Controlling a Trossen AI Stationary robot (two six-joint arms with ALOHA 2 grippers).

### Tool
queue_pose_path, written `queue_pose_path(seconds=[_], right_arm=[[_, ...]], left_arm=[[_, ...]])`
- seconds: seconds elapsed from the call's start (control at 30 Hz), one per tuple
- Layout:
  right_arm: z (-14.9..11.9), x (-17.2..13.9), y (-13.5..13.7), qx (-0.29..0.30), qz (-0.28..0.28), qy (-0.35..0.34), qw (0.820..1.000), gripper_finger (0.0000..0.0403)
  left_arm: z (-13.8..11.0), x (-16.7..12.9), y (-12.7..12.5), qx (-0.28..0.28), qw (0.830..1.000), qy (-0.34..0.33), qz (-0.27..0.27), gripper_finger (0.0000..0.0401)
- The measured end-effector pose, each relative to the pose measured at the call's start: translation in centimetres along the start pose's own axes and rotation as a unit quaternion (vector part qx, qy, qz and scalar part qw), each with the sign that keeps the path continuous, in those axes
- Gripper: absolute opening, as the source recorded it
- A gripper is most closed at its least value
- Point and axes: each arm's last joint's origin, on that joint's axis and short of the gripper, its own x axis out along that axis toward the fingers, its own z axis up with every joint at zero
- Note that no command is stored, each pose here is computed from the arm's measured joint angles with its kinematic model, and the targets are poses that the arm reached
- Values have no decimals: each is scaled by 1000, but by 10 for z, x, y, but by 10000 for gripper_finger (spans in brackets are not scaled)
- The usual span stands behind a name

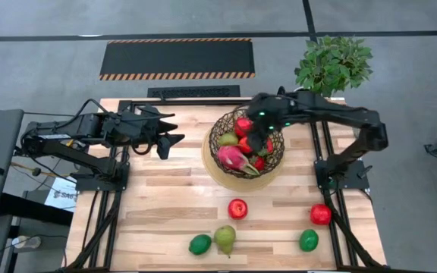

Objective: Build produce basket
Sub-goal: Put the red apple into the black basket

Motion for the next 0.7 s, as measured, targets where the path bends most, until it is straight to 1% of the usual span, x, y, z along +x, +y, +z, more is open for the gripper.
queue_pose_path(seconds=[0.07,0.13,0.2,0.27,0.37,0.43,0.57,0.7], right_arm=[[-13,-11,-3,35,-13,37,999,230],[-27,-20,-3,68,-31,84,994,230],[-42,-25,0,92,-66,121,986,230],[-56,-26,7,114,-102,126,980,230],[-79,-21,19,147,-102,122,976,230],[-98,-16,27,173,-107,128,971,230],[-141,-1,40,237,-146,152,949,230],[-178,5,54,291,-156,158,931,230]], left_arm=[[0,0,0,-3,1000,0,0,236],[0,0,0,-8,1000,1,-1,236],[0,0,0,-12,1000,3,-3,236],[0,0,0,-13,1000,6,-6,236],[-1,3,-1,-22,1000,10,-5,236],[-2,6,-3,-22,1000,20,-9,236],[-5,14,-6,-17,999,42,-21,236],[-8,24,-9,-11,998,57,-16,236]])
